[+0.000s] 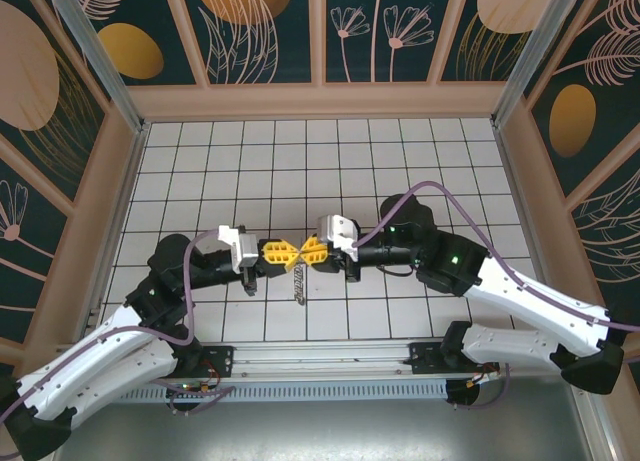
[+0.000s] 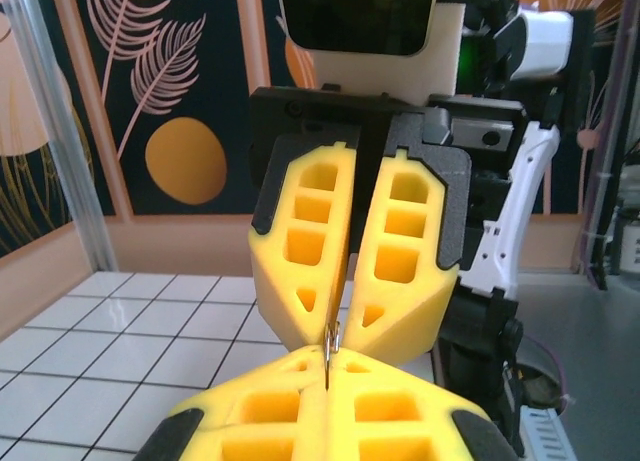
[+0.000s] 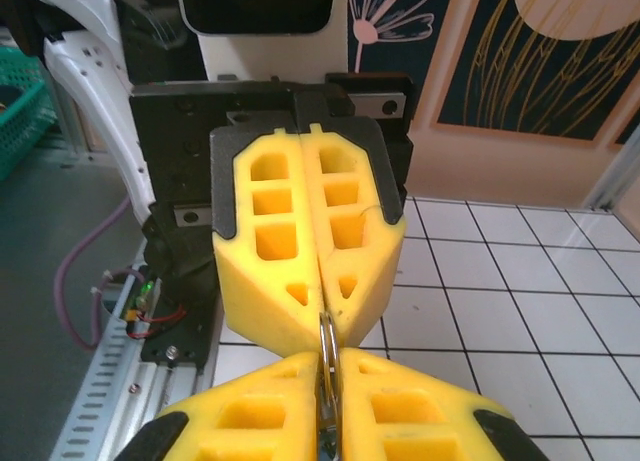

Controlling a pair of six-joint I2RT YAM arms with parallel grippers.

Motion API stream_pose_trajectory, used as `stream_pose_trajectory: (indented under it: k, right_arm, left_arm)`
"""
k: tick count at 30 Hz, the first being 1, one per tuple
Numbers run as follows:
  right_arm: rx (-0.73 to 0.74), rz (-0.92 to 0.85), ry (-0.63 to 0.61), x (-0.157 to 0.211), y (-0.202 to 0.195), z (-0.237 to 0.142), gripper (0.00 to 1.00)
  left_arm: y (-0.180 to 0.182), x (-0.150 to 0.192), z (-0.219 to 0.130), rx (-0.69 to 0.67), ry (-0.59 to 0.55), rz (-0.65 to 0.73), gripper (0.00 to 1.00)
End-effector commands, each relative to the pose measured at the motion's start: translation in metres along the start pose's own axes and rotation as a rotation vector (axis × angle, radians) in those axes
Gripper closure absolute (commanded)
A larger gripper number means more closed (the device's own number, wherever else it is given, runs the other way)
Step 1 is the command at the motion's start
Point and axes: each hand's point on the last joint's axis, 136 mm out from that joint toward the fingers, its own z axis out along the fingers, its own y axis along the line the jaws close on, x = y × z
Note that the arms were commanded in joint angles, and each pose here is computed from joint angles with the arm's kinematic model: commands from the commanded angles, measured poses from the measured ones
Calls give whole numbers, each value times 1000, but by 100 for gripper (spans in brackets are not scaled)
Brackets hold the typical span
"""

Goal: Put the keys on the keyring

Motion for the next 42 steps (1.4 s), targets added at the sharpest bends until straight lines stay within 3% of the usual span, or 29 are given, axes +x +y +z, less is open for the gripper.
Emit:
stream_pose_trajectory:
  k: [1,5,9,13,15,22,24,30,34,37,42]
  right_arm:
    - [-25,6,-65,-9,4,-5,87]
    - [-15,-2,-80,-14,1,-10,99]
    - [19,-23,-53,-15,-7,-11,100]
    - [48,-36,33,-6,-17,-5,100]
    - [54,-43,74,-2,-20,0,100]
    - [64,-79,186,8,-21,16,100]
    - [65,-81,194,8,-21,17,100]
    - [72,-54,130,2,-16,10,100]
    - [40,-21,39,-3,-8,3,89]
    - [22,-7,-8,-6,-4,-2,87]
    - [0,0,-38,-10,-1,-8,86]
  left_arm:
    - [-15,-35,-6,68,-149,45,100]
    - [-18,-35,-3,97,-142,14,100]
    - [3,-12,5,2,33,-30,100]
    - [26,11,4,-124,209,-33,84]
    - [32,19,3,-152,265,-27,81]
    - [43,50,4,-183,384,-39,89]
    - [44,52,5,-184,379,-43,100]
    - [33,26,8,-141,203,-24,100]
    - [11,-5,8,-31,15,-4,100]
    - [-3,-22,5,43,-118,-15,100]
    - [-14,-27,5,119,-165,-46,100]
